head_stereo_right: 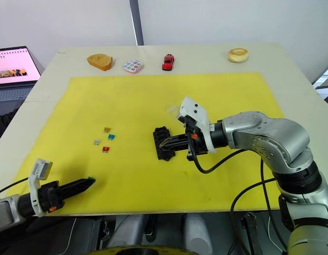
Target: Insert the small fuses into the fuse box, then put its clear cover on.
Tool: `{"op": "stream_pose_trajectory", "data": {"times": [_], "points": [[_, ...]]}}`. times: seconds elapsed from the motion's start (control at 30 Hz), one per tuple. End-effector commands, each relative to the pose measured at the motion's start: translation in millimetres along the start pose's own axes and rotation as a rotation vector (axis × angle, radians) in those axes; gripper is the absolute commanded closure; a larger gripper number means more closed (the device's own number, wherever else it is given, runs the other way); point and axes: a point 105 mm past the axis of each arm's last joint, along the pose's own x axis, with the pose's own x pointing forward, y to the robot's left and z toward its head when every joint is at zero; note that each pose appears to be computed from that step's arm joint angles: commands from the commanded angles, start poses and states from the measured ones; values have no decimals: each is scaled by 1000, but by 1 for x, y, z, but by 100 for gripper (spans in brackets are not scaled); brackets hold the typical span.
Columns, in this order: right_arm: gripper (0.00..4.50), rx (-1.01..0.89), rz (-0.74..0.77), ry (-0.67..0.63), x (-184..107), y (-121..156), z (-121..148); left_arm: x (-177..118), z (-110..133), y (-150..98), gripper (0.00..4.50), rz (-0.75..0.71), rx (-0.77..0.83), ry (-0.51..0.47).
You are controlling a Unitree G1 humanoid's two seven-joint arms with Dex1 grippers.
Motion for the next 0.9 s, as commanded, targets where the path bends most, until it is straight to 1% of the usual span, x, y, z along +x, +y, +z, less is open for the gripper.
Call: {"op": "stream_pose_trajectory", "data": {"times": [0.03, 0.1, 0.2, 0.33, 0.43, 0.53, 0.6, 0.67, 0.7, 0.83, 0.9], "points": [[450, -43, 9, -22, 0, 3, 8, -12, 2, 11, 56, 111, 117, 43], [450, -44, 8, -22, 0, 3, 8, -12, 5, 4, 56, 89, 145, 63], [450, -46, 6, -20, 0, 3, 8, -18, 5, 2, 56, 85, 154, 89], [450, -47, 5, -20, -1, 3, 7, -32, 20, -3, 56, 47, 98, 33], [450, -48, 6, -21, 0, 2, 7, -37, 26, -10, 56, 8, 78, 21], [450, -50, 8, -22, 0, 2, 7, -42, 30, -12, 56, 7, 72, 24], [450, -52, 8, -23, 1, 2, 7, -45, 38, -9, 56, 21, 80, 1], [450, -56, 7, -22, 1, 2, 7, -47, 41, -7, 56, 27, 82, -5], [450, -57, 7, -23, 1, 1, 8, -47, 41, -6, 56, 32, 80, -1], [450, -57, 5, -26, 2, 1, 8, -40, 27, 3, 56, 47, 100, 57], [450, -57, 3, -26, 2, 0, 8, -32, 21, 1, 56, 22, 112, 78]]}}
